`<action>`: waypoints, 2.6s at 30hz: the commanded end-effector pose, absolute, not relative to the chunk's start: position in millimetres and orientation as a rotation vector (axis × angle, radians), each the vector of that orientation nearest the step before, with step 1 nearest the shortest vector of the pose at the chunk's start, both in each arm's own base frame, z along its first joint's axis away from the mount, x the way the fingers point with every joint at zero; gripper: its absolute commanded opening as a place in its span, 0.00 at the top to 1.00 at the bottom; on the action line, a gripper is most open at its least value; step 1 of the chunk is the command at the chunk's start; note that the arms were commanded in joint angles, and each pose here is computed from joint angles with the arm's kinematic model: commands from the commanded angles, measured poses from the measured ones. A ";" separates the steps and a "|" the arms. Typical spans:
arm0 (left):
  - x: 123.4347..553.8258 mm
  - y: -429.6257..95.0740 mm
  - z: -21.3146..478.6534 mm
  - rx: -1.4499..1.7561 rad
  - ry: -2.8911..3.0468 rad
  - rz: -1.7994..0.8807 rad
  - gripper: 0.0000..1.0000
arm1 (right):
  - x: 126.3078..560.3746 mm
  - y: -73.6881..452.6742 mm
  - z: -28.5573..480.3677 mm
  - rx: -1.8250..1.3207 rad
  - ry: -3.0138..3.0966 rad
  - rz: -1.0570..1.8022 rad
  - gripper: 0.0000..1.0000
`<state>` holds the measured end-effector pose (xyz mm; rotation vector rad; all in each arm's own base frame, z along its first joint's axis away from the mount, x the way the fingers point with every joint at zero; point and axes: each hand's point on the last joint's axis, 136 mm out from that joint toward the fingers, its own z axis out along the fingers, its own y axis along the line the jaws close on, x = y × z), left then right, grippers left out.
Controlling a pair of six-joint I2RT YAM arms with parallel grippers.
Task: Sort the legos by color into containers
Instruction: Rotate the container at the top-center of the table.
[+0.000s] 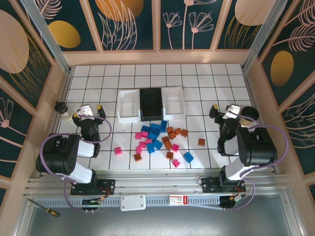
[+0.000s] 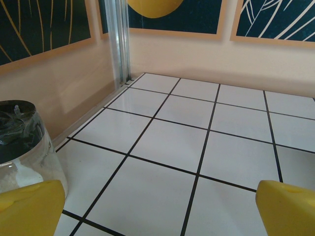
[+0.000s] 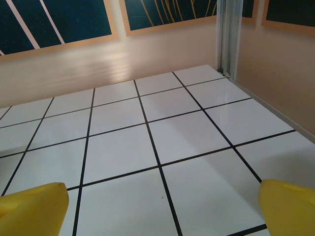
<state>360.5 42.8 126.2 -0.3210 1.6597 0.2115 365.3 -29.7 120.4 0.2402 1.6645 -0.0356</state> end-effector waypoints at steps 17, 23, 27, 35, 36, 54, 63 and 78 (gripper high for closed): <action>373.2 54.5 179.6 -0.431 1.623 0.220 0.01 | 390.8 -47.0 164.7 0.383 1.708 -0.084 0.01; 353.6 73.0 230.5 -0.841 1.354 -0.057 0.01 | 379.5 -64.4 183.8 0.737 1.595 -0.127 0.01; 346.4 69.7 224.4 -1.080 1.357 -0.252 0.01 | 389.7 -29.8 151.4 0.789 1.754 0.341 0.03; 360.3 -4.5 221.5 -0.794 1.610 -0.603 0.02 | 388.2 44.0 122.0 0.545 2.001 0.534 0.01; 362.0 -13.6 217.2 -0.750 1.660 -0.625 0.04 | 386.6 54.4 119.7 0.493 2.029 0.524 0.01; 352.5 -69.5 182.9 -0.528 1.923 -0.753 0.05 | 434.9 171.6 78.2 0.096 2.278 0.509 0.36; 354.3 -79.3 179.6 -0.500 1.948 -0.783 0.06 | 446.2 173.7 67.9 0.092 2.305 0.418 0.60; 354.5 -83.2 180.1 -0.491 1.957 -0.793 0.05 | 457.6 156.7 66.9 0.139 2.313 0.306 0.76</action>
